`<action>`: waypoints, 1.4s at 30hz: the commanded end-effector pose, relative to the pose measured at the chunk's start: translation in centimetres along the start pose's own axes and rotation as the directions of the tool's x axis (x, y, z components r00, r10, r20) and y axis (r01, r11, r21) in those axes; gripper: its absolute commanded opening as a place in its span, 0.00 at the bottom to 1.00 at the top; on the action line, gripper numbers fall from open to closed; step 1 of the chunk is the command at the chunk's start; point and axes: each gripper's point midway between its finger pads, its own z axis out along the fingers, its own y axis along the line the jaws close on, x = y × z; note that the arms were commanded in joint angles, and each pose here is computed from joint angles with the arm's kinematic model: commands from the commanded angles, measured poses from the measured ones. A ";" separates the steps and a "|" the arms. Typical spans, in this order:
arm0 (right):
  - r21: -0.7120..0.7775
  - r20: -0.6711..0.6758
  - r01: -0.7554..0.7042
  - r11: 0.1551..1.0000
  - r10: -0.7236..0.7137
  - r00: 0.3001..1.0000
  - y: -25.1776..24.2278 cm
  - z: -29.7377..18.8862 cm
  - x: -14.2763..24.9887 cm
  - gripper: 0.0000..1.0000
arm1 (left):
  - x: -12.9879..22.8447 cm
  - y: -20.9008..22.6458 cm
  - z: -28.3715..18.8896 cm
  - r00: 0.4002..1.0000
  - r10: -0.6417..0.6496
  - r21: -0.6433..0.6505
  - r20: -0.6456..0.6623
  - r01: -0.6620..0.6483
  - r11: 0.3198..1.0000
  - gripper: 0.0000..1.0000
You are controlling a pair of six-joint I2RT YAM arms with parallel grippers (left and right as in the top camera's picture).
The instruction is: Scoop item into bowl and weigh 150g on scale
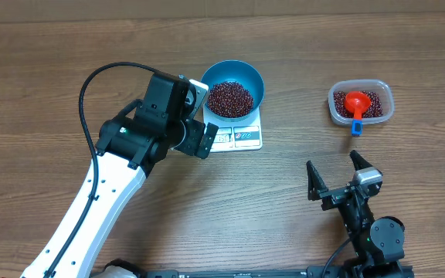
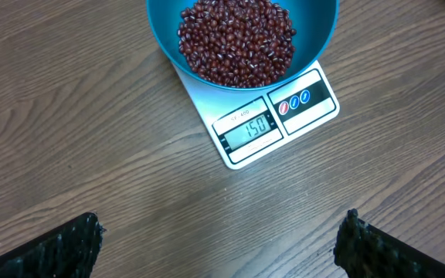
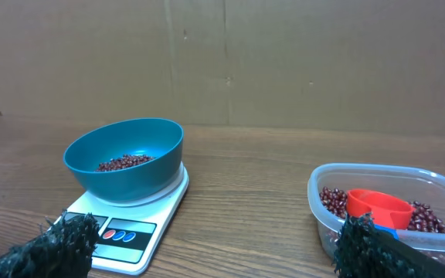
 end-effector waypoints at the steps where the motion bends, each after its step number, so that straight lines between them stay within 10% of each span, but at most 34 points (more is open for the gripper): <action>1: 0.013 0.004 -0.006 1.000 0.006 1.000 -0.2 0.0 0.2 1.00 | -0.4 0.0 0.0 1.000 0.020 -0.003 0.007 -0.020 1.000 1.00; 42: -0.013 0.001 -0.006 1.000 0.006 1.000 0.4 0.0 0.2 1.00 | -0.4 0.0 0.0 1.000 0.020 -0.003 0.007 -0.020 1.000 1.00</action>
